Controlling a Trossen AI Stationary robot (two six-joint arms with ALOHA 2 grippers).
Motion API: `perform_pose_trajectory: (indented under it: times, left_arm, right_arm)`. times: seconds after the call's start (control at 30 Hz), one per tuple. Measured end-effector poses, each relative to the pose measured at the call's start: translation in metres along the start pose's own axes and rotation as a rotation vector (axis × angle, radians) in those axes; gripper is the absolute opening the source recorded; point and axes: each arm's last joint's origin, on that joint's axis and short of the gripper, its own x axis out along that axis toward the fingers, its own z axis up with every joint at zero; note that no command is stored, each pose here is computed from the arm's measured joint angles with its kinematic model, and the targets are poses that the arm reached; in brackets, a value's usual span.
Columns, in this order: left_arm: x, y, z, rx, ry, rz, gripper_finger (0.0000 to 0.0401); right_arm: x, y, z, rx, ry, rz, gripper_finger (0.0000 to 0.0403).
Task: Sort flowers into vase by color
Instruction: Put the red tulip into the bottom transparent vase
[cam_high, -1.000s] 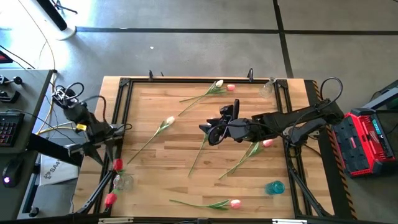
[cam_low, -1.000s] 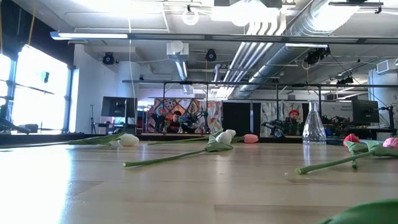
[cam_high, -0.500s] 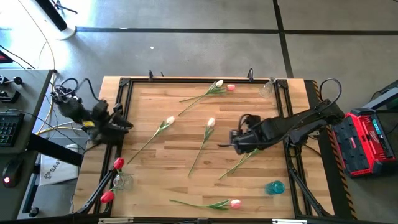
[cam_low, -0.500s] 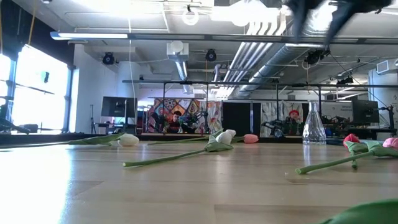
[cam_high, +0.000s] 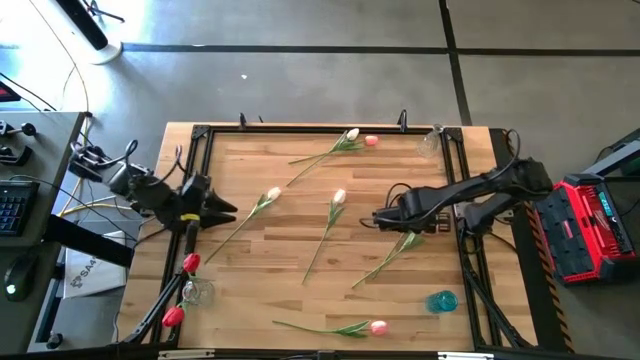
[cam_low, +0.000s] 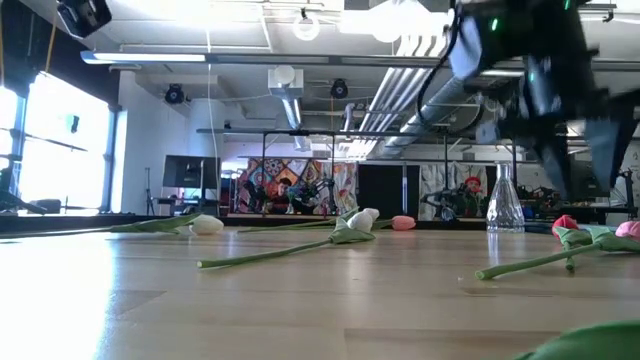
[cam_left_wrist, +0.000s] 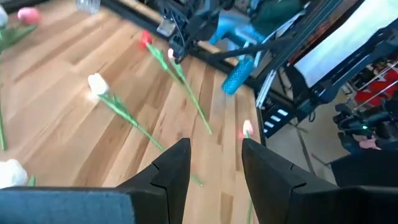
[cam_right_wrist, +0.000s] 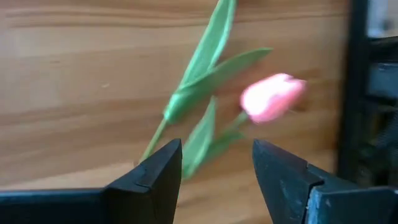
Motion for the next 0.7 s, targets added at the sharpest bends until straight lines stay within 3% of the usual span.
perform_pose_trajectory:
  times: [0.53, 0.7]
  left_arm:
    - [0.035, 0.019, 0.01, -0.108, 0.085, 0.146, 0.0133]
    - [0.041, 0.03, 0.015, -0.147, 0.104, 0.175, 0.0133]
  right_arm:
    - [0.064, -0.018, 0.049, 0.131, 0.074, 0.174, 0.0181]
    - [0.068, -0.021, 0.059, 0.113, 0.082, 0.185, 0.0141]
